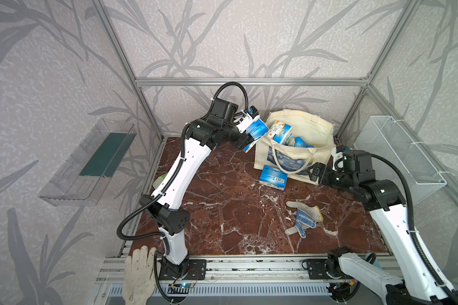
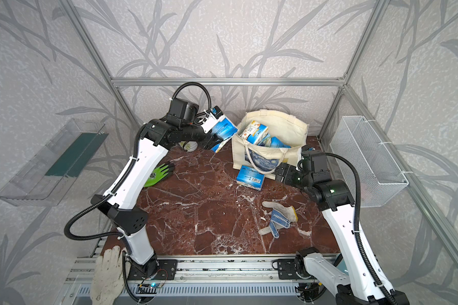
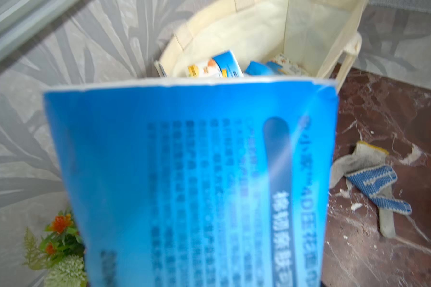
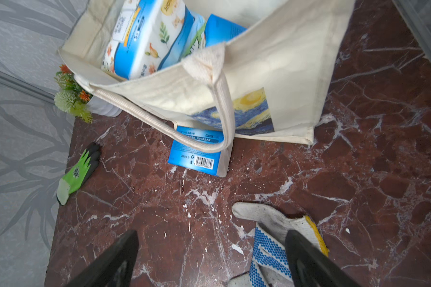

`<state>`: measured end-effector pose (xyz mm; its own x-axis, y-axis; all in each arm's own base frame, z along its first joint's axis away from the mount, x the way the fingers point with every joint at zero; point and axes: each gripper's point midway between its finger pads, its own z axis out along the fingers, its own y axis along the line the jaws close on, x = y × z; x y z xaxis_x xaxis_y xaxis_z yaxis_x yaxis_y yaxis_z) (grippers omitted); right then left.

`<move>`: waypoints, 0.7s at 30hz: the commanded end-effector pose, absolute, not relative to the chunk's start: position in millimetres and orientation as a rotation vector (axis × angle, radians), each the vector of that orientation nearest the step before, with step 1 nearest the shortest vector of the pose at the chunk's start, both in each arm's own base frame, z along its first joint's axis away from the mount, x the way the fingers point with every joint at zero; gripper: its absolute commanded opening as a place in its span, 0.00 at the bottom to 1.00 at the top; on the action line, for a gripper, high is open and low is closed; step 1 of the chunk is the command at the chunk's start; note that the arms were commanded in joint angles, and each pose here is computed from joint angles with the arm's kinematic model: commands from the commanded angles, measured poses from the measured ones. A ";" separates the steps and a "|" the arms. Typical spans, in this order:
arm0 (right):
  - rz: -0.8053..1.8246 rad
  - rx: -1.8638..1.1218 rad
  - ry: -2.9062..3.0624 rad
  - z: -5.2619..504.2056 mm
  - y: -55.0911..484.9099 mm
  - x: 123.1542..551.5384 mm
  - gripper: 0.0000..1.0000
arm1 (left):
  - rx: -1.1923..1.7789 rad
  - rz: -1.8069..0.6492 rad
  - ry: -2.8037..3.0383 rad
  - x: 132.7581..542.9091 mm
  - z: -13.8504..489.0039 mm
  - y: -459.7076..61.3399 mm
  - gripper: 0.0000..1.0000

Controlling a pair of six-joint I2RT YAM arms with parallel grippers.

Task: Put tissues into the canvas bag
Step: Place the pack of facial tissues in the canvas bag.

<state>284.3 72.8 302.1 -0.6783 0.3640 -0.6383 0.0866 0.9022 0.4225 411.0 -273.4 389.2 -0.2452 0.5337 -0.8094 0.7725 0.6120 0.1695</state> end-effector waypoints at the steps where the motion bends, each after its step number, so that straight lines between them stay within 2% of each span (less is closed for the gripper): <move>1: 0.443 0.381 2.217 320.9 64.7 300.0 0.92 | 0.966 -0.419 1.939 421.9 396.6 -287.5 0.62; 10: 0.393 0.394 2.226 324.1 54.7 297.8 0.92 | 0.803 -0.550 1.766 465.8 430.6 -337.7 0.62; 21: 0.376 0.417 2.254 306.0 48.6 274.1 0.93 | 0.809 -0.621 1.576 470.2 436.1 -414.9 0.63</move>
<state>280.1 53.4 314.5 -0.6218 0.4021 -0.6720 0.1466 0.9027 0.4045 474.8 -399.5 398.7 -0.1623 0.2545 -0.9533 0.7844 0.6194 0.0319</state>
